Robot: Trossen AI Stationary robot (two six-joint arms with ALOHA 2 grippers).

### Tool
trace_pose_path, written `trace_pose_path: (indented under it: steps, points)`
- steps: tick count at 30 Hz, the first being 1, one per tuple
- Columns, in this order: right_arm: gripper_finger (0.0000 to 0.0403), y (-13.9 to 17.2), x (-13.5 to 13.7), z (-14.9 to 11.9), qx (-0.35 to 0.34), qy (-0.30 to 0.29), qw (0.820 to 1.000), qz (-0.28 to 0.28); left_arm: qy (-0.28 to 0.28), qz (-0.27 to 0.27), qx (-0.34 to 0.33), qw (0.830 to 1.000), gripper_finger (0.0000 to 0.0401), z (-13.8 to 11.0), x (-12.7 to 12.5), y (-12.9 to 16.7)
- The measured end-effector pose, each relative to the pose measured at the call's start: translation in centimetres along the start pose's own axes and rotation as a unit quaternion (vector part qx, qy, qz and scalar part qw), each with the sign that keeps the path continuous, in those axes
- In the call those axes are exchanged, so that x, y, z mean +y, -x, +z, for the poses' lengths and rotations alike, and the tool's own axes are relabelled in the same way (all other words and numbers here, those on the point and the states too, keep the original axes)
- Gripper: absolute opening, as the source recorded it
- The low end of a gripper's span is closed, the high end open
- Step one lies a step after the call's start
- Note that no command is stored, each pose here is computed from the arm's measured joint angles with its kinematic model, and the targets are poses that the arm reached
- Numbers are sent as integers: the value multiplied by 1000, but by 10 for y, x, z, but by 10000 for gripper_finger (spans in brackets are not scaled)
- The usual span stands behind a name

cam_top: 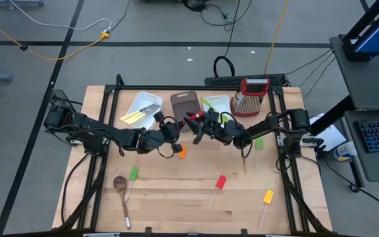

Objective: Pick & Place Kitchen Items
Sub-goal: Put the red slotted spoon into the right white bin

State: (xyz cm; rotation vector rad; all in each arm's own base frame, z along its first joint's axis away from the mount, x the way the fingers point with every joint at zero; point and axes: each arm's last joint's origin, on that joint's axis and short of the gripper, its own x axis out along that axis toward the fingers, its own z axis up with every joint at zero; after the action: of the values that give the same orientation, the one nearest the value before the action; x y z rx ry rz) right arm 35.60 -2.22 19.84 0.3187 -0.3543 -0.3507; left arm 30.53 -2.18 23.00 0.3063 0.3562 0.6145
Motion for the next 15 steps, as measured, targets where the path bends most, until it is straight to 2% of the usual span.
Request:
trace_pose_path:
  steps: [5,10,15]
  points:
    - [30,0,1,0,0,4,1000,5,2,6,1,1000,30,0,0,0]
    - [32,0,1,0,0,34,999,8,15,3,1,1000,35,0,0,0]
    - [33,0,0,0,1,51,999,5,20,-27,-1,999,46,0,-1,-1]
